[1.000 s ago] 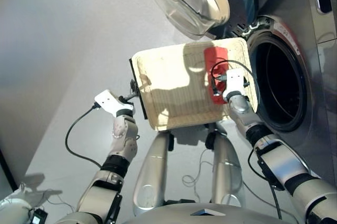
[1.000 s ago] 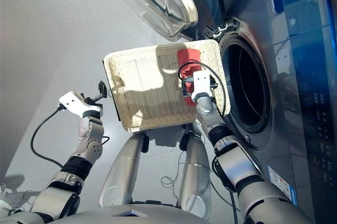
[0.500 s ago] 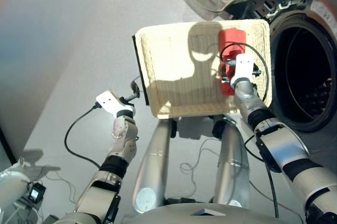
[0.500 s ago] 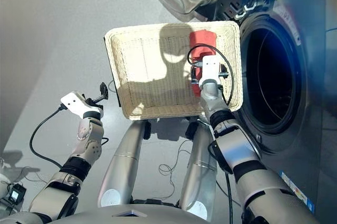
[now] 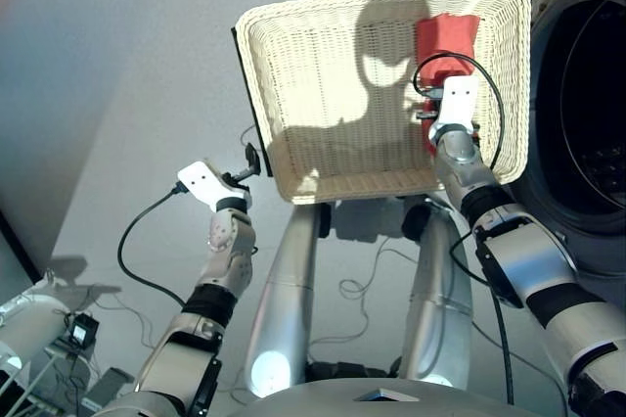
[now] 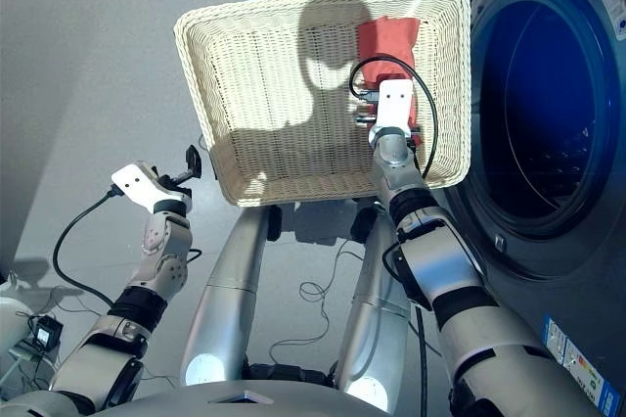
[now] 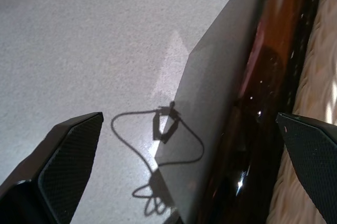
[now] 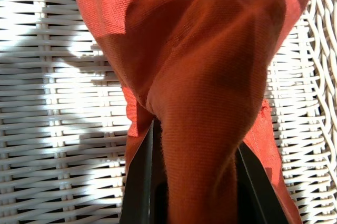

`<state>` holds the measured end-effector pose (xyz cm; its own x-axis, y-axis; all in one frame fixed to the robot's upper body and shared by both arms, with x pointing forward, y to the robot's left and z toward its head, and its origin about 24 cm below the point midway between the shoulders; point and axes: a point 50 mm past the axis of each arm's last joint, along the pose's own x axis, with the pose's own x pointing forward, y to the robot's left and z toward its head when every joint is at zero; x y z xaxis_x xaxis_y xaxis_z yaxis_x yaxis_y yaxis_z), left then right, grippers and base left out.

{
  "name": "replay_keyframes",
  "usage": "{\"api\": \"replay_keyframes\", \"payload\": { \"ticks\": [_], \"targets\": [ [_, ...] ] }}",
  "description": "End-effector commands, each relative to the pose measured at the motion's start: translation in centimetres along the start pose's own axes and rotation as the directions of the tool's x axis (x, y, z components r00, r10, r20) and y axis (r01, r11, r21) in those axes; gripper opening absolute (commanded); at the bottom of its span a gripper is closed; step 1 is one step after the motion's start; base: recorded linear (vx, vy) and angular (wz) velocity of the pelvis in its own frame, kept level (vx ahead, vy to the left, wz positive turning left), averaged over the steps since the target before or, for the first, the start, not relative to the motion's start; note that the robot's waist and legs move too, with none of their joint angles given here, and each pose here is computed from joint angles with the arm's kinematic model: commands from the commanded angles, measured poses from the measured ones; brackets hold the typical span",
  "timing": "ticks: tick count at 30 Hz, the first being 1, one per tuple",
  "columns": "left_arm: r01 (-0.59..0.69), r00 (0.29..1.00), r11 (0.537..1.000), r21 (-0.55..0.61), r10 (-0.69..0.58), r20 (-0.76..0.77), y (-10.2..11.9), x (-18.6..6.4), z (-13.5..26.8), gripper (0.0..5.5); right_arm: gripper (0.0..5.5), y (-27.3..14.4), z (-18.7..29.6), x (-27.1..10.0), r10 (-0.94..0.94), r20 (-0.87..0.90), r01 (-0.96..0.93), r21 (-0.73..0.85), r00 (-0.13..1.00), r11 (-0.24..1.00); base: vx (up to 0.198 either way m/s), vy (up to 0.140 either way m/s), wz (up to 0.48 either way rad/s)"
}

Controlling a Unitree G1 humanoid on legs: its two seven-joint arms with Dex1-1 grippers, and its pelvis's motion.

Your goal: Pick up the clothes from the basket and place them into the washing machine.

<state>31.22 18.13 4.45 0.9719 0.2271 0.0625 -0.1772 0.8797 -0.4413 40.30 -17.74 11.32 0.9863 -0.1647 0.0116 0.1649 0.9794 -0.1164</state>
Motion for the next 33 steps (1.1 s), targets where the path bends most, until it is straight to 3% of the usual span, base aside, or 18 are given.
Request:
{"api": "replay_keyframes", "payload": {
  "ticks": [1, 6, 10, 13, 21, 26, 33],
  "targets": [
    [-0.008, 0.998, 1.0, 0.004, 0.007, 0.063, 0.5, -0.4, 1.0, 5.5, 0.0, -0.1, -1.3, -0.6, 0.005, -0.003, -0.005, 0.029, 1.0, 1.0, 0.0, 0.0, 0.0],
    [-0.035, 0.997, 0.999, -0.002, 0.035, 0.065, 0.9, -0.5, 0.7, 5.5, 0.0, 0.7, -1.7, -1.8, 0.0, 0.065, -0.004, 0.063, 0.998, 0.998, 0.0, 0.0, 0.0],
    [-0.069, 0.996, 0.998, -0.009, 0.069, 0.055, 1.2, -0.8, 0.1, 5.5, 0.0, -0.1, -3.2, -3.3, -0.087, 0.066, 0.069, 0.246, 0.994, 0.967, 0.0, 0.0, 0.0],
    [-0.084, 0.995, 0.996, -0.006, 0.084, 0.048, 1.6, -1.1, -0.3, 5.5, 0.0, -0.9, -3.7, -4.0, -0.146, 0.075, 0.118, 0.292, 0.986, 0.949, 0.0, 0.0, 0.0],
    [-0.134, 0.99, 0.991, 0.007, 0.134, 0.032, 2.3, -2.1, -1.3, 5.5, 0.0, -3.3, -4.0, -5.7, -0.365, 0.152, 0.339, 0.171, 0.919, 0.925, 0.0, 0.0, 0.0],
    [-0.133, 0.99, 0.991, 0.008, 0.132, 0.058, 2.3, -2.0, -0.8, 5.5, 0.0, -6.2, -3.2, -5.1, -0.54, 0.181, 0.535, 0.078, 0.822, 0.841, -0.038, 0.036, -0.056],
    [-0.114, 0.992, 0.993, 0.011, 0.113, 0.047, 3.2, -2.5, -0.6, 5.5, 0.0, -13.7, 2.1, -3.2, -0.803, 0.219, 0.812, 0.068, 0.554, 0.579, -0.043, 0.053, -0.094]
  ]
}}
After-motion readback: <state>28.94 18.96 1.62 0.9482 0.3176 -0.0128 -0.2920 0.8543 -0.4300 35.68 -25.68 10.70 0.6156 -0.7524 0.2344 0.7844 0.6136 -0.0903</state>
